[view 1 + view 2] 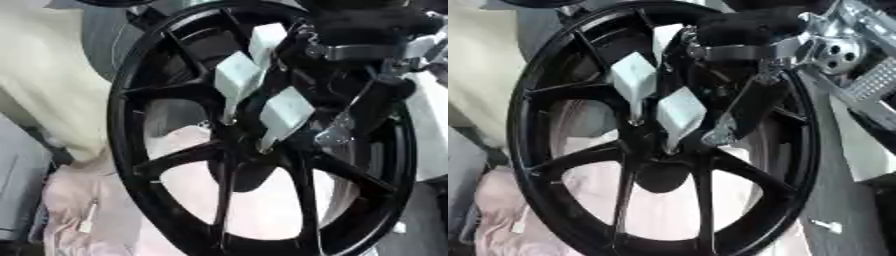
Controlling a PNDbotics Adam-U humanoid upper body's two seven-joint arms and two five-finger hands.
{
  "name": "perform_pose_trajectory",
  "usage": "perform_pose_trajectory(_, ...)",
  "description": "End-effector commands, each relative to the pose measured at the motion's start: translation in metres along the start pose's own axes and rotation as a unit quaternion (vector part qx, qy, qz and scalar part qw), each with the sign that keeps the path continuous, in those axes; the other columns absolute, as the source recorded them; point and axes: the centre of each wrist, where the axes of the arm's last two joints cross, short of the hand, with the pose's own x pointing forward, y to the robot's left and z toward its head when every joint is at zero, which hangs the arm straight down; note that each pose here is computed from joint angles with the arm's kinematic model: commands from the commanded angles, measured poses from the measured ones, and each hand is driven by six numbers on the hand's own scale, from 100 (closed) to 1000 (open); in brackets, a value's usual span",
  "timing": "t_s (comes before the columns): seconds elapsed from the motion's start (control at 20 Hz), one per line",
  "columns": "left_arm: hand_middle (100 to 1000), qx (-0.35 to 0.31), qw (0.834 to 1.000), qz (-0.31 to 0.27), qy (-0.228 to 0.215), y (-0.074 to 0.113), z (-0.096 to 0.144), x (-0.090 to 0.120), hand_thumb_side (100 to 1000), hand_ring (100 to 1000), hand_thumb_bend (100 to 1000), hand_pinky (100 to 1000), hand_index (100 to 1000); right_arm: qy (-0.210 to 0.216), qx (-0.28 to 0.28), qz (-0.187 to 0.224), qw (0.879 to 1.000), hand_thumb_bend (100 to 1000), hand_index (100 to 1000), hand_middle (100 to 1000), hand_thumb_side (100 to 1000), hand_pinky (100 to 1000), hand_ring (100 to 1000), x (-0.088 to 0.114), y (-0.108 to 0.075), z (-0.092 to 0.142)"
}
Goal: Pull the pin out of the wheel hub.
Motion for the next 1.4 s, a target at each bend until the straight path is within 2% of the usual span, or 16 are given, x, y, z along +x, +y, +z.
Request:
perform_pose_trajectory(0.05, 538, -0.004, 1.000, -0.003, -0.017, 0.001, -0.006, 0.010, 573, 551, 685, 733, 726, 0.009, -0.009, 0.008, 1.000, 446, 685, 558, 239, 695, 575, -0.002, -0.007, 0.003)
perform_pose_trajectory(0.15, 538, -0.005, 1.000, -0.004, -0.016, 0.002, -0.006, 0.010, 573, 551, 685, 733, 726, 0.006, -0.015, 0.003, 1.000, 436, 673, 543, 206, 690, 565, 0.000, -0.008, 0.003)
perform_pose_trajectory(0.3, 537, -0.005, 1.000, -0.005, -0.016, 0.002, -0.006, 0.010, 572, 551, 685, 732, 726, 0.003, -0.028, -0.005, 1.000, 406, 613, 475, 100, 668, 524, 0.002, -0.011, 0.005)
perform_pose_trajectory(0.35, 537, -0.005, 1.000, -0.005, -0.016, 0.002, -0.006, 0.010, 572, 551, 685, 732, 726, 0.003, -0.032, -0.008, 0.999, 406, 613, 475, 100, 668, 524, 0.003, -0.011, 0.005)
perform_pose_trajectory(0.4, 537, -0.005, 1.000, -0.005, -0.016, 0.002, -0.006, 0.010, 572, 551, 686, 732, 726, 0.001, -0.034, -0.009, 0.999, 396, 579, 427, 100, 663, 512, 0.005, -0.012, 0.006)
perform_pose_trajectory(0.5, 537, -0.005, 1.000, -0.005, -0.016, 0.002, -0.006, 0.010, 572, 551, 685, 732, 725, -0.002, -0.036, -0.011, 0.999, 389, 550, 387, 100, 660, 503, 0.007, -0.014, 0.007)
perform_pose_trajectory(0.7, 537, -0.005, 1.000, -0.005, -0.016, 0.002, -0.006, 0.010, 571, 551, 685, 732, 722, -0.003, -0.052, -0.016, 0.999, 404, 513, 351, 100, 650, 490, 0.011, -0.017, 0.011)
perform_pose_trajectory(0.75, 537, -0.005, 1.000, -0.006, -0.015, 0.002, -0.006, 0.010, 571, 551, 685, 732, 722, -0.001, -0.058, -0.019, 0.998, 409, 507, 346, 109, 648, 486, 0.011, -0.017, 0.012)
perform_pose_trajectory(0.9, 537, -0.004, 1.000, -0.006, -0.015, 0.002, -0.006, 0.009, 571, 552, 685, 732, 721, 0.005, -0.082, -0.032, 0.996, 429, 469, 309, 232, 635, 465, 0.012, -0.020, 0.018)
perform_pose_trajectory(1.1, 537, -0.003, 1.000, -0.006, -0.015, 0.002, -0.006, 0.009, 571, 552, 686, 732, 720, 0.014, -0.119, -0.046, 0.992, 435, 457, 298, 286, 630, 457, 0.018, -0.027, 0.032)
perform_pose_trajectory(1.15, 537, -0.002, 1.000, -0.006, -0.015, 0.003, -0.006, 0.009, 571, 552, 687, 732, 720, 0.016, -0.127, -0.047, 0.991, 439, 452, 292, 332, 625, 449, 0.019, -0.029, 0.035)
perform_pose_trajectory(1.25, 537, 0.001, 1.000, -0.006, -0.015, 0.004, -0.006, 0.009, 571, 552, 687, 732, 720, 0.022, -0.153, -0.048, 0.987, 439, 450, 290, 341, 626, 446, 0.022, -0.036, 0.049)
perform_pose_trajectory(1.4, 537, 0.005, 1.000, -0.005, -0.016, 0.005, -0.006, 0.010, 571, 552, 689, 733, 720, 0.039, -0.190, -0.069, 0.979, 440, 447, 285, 341, 629, 442, 0.016, -0.041, 0.075)
